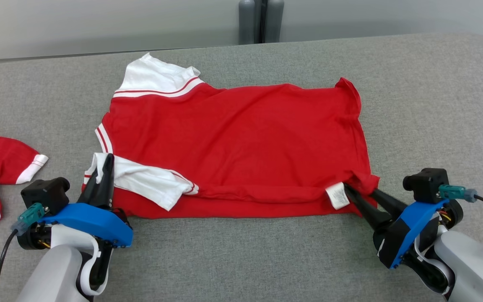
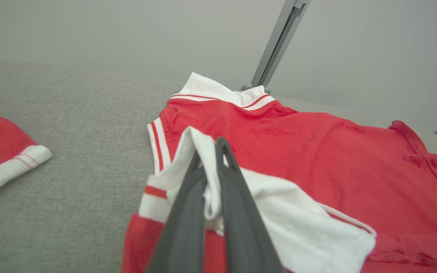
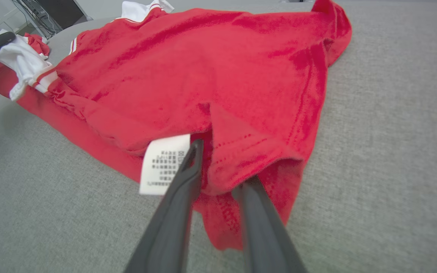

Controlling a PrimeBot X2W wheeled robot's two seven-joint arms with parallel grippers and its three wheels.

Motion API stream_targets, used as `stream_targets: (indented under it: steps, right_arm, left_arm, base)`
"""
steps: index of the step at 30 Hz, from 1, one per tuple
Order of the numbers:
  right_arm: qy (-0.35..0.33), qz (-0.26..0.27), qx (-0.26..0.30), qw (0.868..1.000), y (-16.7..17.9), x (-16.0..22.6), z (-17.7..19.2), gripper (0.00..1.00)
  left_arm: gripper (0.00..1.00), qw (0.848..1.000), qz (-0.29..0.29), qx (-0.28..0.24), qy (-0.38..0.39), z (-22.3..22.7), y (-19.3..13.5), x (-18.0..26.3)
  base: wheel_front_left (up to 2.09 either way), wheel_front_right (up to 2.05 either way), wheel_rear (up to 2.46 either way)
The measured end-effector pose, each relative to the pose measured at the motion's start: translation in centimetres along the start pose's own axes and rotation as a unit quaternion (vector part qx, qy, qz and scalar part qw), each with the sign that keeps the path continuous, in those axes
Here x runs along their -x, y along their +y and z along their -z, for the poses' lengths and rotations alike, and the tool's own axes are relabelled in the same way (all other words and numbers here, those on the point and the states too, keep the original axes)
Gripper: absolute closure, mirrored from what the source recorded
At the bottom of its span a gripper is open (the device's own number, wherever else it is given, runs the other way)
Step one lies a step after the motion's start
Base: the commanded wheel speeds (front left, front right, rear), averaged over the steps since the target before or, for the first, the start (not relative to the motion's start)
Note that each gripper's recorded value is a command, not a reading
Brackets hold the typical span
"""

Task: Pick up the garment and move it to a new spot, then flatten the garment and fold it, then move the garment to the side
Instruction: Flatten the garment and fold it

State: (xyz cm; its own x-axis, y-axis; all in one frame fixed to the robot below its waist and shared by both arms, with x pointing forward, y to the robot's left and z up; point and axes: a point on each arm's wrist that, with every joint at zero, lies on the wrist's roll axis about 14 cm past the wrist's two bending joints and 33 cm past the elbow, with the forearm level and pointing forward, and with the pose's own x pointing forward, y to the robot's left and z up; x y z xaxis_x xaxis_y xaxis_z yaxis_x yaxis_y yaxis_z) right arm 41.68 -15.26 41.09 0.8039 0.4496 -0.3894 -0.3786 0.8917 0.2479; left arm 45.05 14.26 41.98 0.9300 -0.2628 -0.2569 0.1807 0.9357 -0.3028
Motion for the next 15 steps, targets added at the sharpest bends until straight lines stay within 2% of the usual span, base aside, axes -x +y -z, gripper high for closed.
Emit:
stream_targets:
  steps: [1, 2, 10, 15]
  right_arm:
    - [-0.004, 0.002, 0.002, 1.0, -0.1, 0.0, -0.1, 0.0]
    - [-0.007, 0.004, 0.004, 1.0, -0.3, 0.0, -0.1, 0.0]
    - [-0.032, 0.032, 0.017, 0.999, -2.1, 1.7, -0.4, 0.0]
    - [-0.036, 0.046, 0.012, 0.998, -2.5, 2.9, 0.2, 0.0]
  left_arm:
    - [0.06, 1.0, -0.002, -0.001, -0.002, 0.0, 0.1, -0.1]
    - [0.0, 1.0, -0.004, -0.002, -0.004, 0.0, 0.2, -0.2]
    - [0.0, 0.999, -0.028, 0.001, -0.04, -1.1, 1.2, 0.9]
    - [0.0, 0.998, -0.049, 0.0, -0.034, 0.3, 2.1, 2.9]
  base:
    - [0.0, 0.0, 0.0]
    - [0.0, 0.0, 0.0]
    - [0.0, 0.0, 0.0]
    - [0.0, 0.0, 0.0]
